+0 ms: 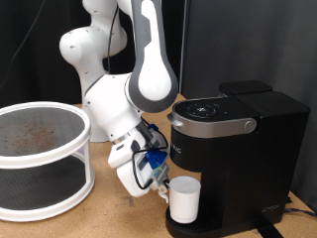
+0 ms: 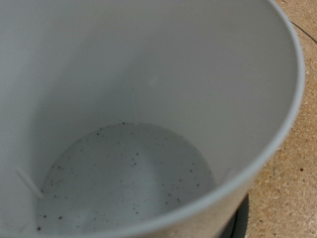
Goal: Make a cup of coffee with the keurig machine
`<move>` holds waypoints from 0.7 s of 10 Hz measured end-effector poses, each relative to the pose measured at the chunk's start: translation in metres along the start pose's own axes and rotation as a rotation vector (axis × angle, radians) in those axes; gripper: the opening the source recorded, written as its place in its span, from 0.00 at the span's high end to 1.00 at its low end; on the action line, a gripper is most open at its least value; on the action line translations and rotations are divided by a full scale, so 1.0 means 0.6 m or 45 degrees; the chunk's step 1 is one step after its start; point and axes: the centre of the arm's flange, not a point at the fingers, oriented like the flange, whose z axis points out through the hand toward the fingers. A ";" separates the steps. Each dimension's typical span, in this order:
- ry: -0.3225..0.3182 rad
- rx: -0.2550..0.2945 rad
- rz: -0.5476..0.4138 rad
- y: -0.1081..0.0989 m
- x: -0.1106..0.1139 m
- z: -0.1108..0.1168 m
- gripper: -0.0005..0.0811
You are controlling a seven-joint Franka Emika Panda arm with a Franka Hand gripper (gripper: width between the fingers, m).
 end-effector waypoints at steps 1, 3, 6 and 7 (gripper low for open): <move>0.005 0.002 0.001 0.001 0.004 0.004 0.90; 0.003 0.021 -0.001 0.000 0.005 0.009 0.90; -0.009 0.060 -0.007 0.006 -0.007 0.008 0.74; -0.009 0.062 -0.010 0.013 -0.013 0.003 0.57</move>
